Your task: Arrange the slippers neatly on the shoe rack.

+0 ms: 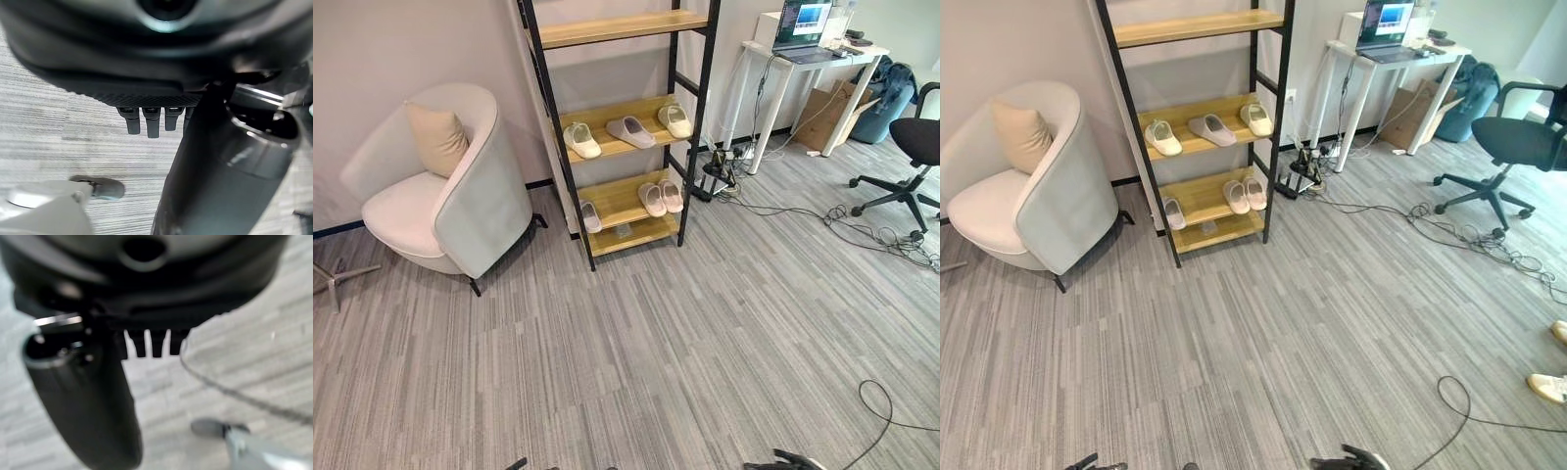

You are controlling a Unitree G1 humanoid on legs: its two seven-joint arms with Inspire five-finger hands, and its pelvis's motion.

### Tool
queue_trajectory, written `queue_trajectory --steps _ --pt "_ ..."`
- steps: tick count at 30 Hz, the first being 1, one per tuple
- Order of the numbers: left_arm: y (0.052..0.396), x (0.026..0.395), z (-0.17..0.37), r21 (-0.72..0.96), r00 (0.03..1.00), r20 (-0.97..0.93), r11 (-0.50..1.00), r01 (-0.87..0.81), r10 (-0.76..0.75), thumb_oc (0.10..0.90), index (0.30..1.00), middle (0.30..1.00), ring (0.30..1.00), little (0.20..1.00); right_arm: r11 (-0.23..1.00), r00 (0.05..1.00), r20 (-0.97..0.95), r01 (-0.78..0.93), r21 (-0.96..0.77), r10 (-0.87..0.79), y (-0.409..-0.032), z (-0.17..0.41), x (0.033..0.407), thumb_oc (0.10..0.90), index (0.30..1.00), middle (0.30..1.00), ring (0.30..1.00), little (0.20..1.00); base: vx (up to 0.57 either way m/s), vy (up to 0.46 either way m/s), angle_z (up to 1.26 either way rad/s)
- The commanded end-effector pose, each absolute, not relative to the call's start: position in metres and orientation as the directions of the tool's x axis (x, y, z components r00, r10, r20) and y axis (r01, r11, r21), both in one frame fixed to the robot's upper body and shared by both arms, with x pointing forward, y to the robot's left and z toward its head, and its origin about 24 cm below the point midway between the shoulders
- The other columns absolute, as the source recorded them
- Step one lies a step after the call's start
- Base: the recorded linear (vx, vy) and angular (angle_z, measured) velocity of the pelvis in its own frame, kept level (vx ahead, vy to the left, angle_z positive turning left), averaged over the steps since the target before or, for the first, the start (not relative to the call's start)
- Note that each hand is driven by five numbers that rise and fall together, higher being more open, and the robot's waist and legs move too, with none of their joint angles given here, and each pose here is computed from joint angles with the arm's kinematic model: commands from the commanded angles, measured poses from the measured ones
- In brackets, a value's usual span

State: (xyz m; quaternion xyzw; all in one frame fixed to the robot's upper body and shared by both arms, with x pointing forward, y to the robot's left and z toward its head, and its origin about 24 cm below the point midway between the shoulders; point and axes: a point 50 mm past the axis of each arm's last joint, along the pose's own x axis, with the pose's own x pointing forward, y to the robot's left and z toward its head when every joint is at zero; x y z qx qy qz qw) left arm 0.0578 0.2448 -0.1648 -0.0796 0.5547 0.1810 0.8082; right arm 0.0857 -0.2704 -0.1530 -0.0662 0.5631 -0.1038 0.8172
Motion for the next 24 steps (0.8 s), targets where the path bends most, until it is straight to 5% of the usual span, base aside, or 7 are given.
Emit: queue_trajectory --steps 1,15,24 --pt "0.240 0.069 -0.165 0.101 0.330 -0.923 0.950 -0.294 0.200 0.800 0.900 0.900 0.900 0.900 0.956 0.330 -0.897 0.080 -0.284 -0.294 -0.284 -0.150 0.072 0.800 0.900 0.900 0.900 0.900 0.00 0.000 0.00" --pt "0.226 0.093 -0.164 0.135 0.361 -0.920 0.988 -0.077 0.154 0.800 0.900 0.900 0.900 0.900 0.962 0.388 -0.881 0.107 -0.250 -0.272 -0.274 -0.149 0.092 0.800 0.900 0.900 0.900 0.900 -0.01 -0.076 -0.01" --pt "0.200 0.118 -0.161 0.090 0.454 -0.888 0.996 0.015 0.074 0.800 0.900 0.900 0.900 0.900 0.959 0.297 -0.914 0.134 -0.248 -0.278 -0.277 -0.154 0.065 0.800 0.900 0.900 0.900 0.900 0.07 -0.215 -0.15"
